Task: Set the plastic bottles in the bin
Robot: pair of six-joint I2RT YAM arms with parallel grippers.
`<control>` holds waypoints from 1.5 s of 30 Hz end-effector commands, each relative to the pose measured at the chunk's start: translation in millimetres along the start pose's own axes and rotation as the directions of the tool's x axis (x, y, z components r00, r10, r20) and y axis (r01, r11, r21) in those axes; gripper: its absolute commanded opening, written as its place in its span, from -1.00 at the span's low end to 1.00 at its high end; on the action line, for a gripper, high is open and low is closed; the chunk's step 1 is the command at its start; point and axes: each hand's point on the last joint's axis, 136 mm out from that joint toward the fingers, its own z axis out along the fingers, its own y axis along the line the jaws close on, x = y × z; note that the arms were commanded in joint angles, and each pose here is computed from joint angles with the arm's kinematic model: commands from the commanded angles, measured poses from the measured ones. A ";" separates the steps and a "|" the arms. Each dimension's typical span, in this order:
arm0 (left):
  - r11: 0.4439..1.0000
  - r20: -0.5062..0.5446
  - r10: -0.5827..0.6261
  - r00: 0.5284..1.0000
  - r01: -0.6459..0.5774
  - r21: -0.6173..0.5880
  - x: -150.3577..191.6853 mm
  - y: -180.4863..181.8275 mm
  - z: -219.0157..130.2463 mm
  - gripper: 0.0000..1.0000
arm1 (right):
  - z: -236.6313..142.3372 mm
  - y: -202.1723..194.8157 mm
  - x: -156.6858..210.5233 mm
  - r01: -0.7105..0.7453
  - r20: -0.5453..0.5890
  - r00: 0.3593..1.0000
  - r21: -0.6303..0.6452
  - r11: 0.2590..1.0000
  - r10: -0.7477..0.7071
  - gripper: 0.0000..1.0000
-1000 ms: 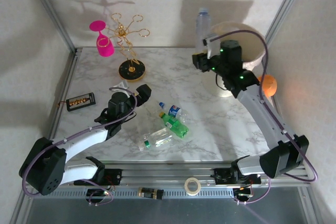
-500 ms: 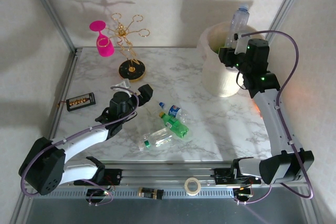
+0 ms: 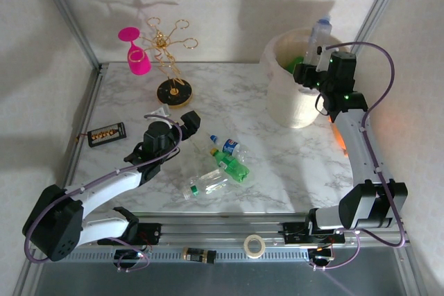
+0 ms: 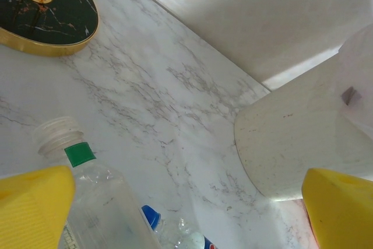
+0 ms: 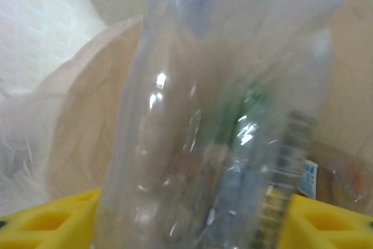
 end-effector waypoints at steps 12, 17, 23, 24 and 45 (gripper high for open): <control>1.000 0.019 0.014 1.000 -0.014 -0.010 -2.8 2.2 -7.3 0.99 | -12.1 -6.1 -21.5 -0.048 0.103 0.994 0.040 0.998 0.044 0.98; 1.000 0.008 0.014 1.000 -0.013 -0.018 -0.6 5.0 -11.0 0.99 | -27.8 8.6 -45.3 -0.067 0.176 0.982 -0.034 0.997 0.072 0.98; 0.999 -0.012 0.016 1.000 -0.017 -0.040 6.1 14.4 -19.1 0.99 | -46.5 40.2 -60.2 -0.105 0.207 0.968 -0.183 0.978 0.143 0.98; 0.998 -0.036 0.022 0.999 -0.024 -0.065 12.0 21.6 -20.7 0.99 | -47.9 50.1 -58.6 -0.092 0.204 0.970 -0.210 0.973 0.135 0.98; 0.958 -0.377 0.024 0.926 -0.130 -0.257 116.5 88.7 -43.9 0.99 | -32.9 207.7 85.3 0.031 0.041 0.999 -0.476 0.879 -0.013 0.98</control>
